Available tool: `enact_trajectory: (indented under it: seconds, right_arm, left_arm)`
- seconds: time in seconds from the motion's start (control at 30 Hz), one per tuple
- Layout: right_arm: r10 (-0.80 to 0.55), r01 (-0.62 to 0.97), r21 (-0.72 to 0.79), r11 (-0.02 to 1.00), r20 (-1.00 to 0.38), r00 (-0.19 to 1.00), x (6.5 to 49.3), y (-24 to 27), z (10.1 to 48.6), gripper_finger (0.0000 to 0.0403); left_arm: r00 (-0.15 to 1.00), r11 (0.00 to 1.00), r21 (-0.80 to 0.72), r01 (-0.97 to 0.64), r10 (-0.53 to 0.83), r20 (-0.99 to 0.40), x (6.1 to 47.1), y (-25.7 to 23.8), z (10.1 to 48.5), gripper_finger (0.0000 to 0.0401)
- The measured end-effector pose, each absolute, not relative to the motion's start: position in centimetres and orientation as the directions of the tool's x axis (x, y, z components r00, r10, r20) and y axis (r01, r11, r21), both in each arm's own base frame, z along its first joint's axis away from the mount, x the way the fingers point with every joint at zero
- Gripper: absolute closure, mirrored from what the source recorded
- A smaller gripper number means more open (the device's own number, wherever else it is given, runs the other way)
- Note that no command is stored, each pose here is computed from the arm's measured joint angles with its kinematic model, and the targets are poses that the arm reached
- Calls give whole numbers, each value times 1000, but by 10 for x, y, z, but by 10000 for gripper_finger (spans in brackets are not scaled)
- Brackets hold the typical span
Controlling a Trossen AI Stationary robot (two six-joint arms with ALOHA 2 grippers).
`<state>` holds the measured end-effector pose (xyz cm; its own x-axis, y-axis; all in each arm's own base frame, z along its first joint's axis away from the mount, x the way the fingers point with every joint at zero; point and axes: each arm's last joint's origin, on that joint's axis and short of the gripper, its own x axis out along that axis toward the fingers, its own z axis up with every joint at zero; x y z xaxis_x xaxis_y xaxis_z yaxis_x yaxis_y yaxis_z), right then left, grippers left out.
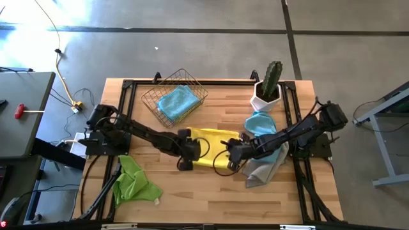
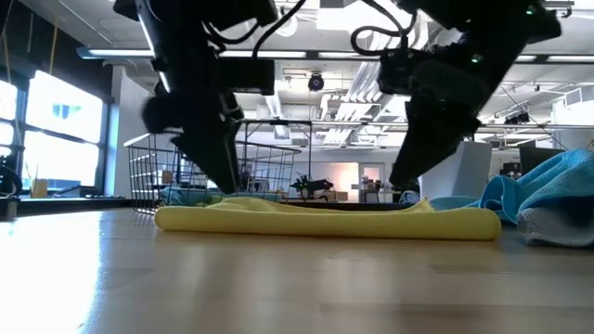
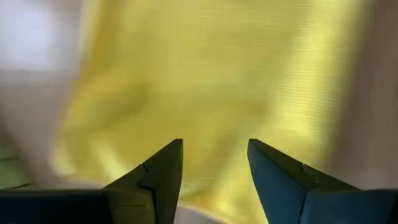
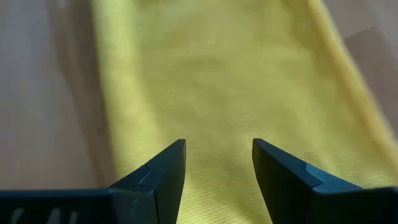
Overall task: Fold microfiber towels
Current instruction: Fold the yellow microfiber towel
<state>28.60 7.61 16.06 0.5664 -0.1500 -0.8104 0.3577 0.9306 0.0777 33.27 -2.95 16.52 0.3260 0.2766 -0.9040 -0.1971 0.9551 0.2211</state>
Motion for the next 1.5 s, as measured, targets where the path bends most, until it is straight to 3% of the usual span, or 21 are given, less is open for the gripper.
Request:
enact_trajectory:
  seconds: [0.27, 0.67, 0.83, 1.07, 1.3, 1.5]
  right_arm:
    - [-100, 355, 144, 924, -804, 586, 270, 96, 145, 226]
    - [-49, 319, 176, 931, -807, 589, 248, 115, 127, 226]
    - [-37, 296, 172, 940, -809, 587, 245, 121, 127, 226]
    - [-30, 285, 171, 943, -810, 585, 243, 123, 127, 226]
    - [-22, 277, 177, 944, -807, 590, 245, 124, 129, 226]
    - [-90, 505, 238, 830, -836, 541, 243, 114, 126, 226]
  left_arm:
    - [482, 979, 180, -98, 205, -852, 335, -57, 152, 229]
    - [419, 962, 51, -267, 163, -893, 311, -70, 126, 229]
    - [470, 951, -98, -293, 53, -881, 310, -92, 125, 229]
    - [592, 932, -323, -162, -170, -788, 314, -131, 135, 229]
    - [619, 969, -233, -81, -135, -774, 314, -141, 156, 229]
    - [588, 992, -39, -117, 37, -808, 312, -124, 155, 229]
